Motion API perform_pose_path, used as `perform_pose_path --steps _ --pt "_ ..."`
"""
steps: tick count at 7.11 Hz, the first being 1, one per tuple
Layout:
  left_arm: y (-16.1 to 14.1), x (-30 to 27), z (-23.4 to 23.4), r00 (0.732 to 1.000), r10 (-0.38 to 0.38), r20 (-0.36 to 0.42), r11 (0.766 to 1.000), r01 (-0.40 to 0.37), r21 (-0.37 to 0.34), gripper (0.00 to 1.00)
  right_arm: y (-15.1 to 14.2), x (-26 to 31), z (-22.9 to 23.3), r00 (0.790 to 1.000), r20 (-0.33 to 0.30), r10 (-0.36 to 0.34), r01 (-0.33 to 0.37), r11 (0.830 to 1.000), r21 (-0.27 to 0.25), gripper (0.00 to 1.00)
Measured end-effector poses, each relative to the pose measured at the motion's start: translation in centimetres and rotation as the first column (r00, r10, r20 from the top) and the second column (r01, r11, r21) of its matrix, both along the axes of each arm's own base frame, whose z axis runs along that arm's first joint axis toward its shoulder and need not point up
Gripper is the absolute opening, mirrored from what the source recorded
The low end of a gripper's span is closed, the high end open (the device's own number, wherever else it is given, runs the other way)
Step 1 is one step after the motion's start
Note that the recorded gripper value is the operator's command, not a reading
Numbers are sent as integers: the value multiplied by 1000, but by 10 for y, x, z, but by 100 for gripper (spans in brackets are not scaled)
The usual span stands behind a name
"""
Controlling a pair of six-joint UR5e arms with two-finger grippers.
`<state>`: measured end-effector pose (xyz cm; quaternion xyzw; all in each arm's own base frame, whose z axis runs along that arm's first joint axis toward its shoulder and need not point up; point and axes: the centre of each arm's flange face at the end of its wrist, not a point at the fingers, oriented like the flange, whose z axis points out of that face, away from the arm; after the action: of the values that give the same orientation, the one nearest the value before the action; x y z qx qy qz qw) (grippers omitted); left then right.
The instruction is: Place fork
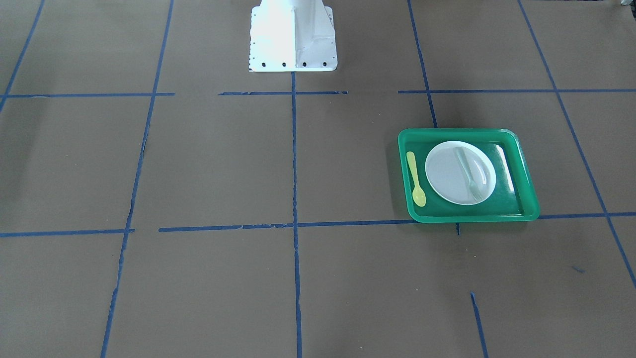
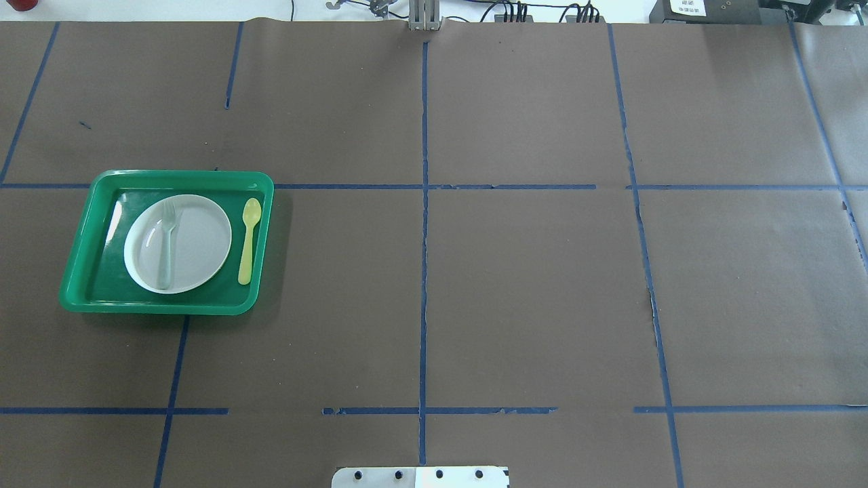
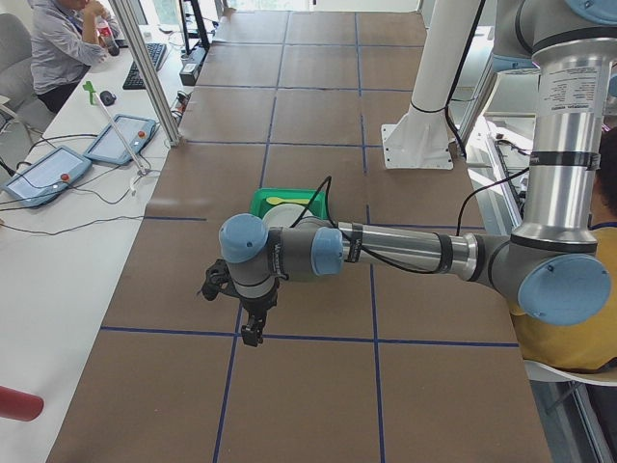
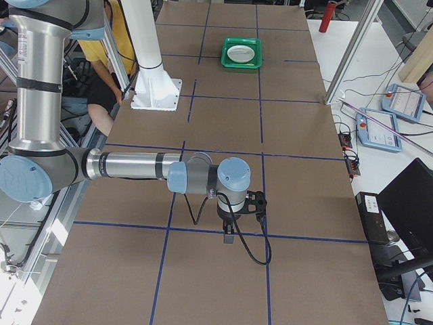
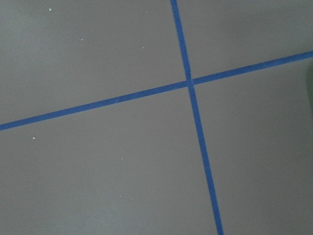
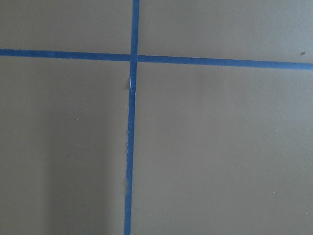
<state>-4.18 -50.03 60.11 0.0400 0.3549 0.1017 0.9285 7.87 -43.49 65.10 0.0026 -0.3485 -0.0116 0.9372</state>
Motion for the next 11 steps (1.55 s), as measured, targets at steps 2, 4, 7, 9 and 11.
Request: perform_pose_path --steps 2,4,7,9,11 --pt "-19 125 -72 999 -16 -37 999 15 -39 100 0 0 0 1000 0 0 0 1000 0 100" --pt "-25 242 -126 996 -46 -74 992 36 -125 94 0 0 0 1000 0 0 0 1000 0 100" --pt "-20 352 -136 995 -71 -69 972 54 -228 89 0 0 0 1000 0 0 0 1000 0 100" --pt "-11 380 -123 997 -53 -55 967 37 -251 76 0 0 0 1000 0 -1 1 1000 0 100" --pt "-11 386 -115 998 -47 -47 965 34 -259 68 0 0 0 1000 0 0 0 1000 0 100"
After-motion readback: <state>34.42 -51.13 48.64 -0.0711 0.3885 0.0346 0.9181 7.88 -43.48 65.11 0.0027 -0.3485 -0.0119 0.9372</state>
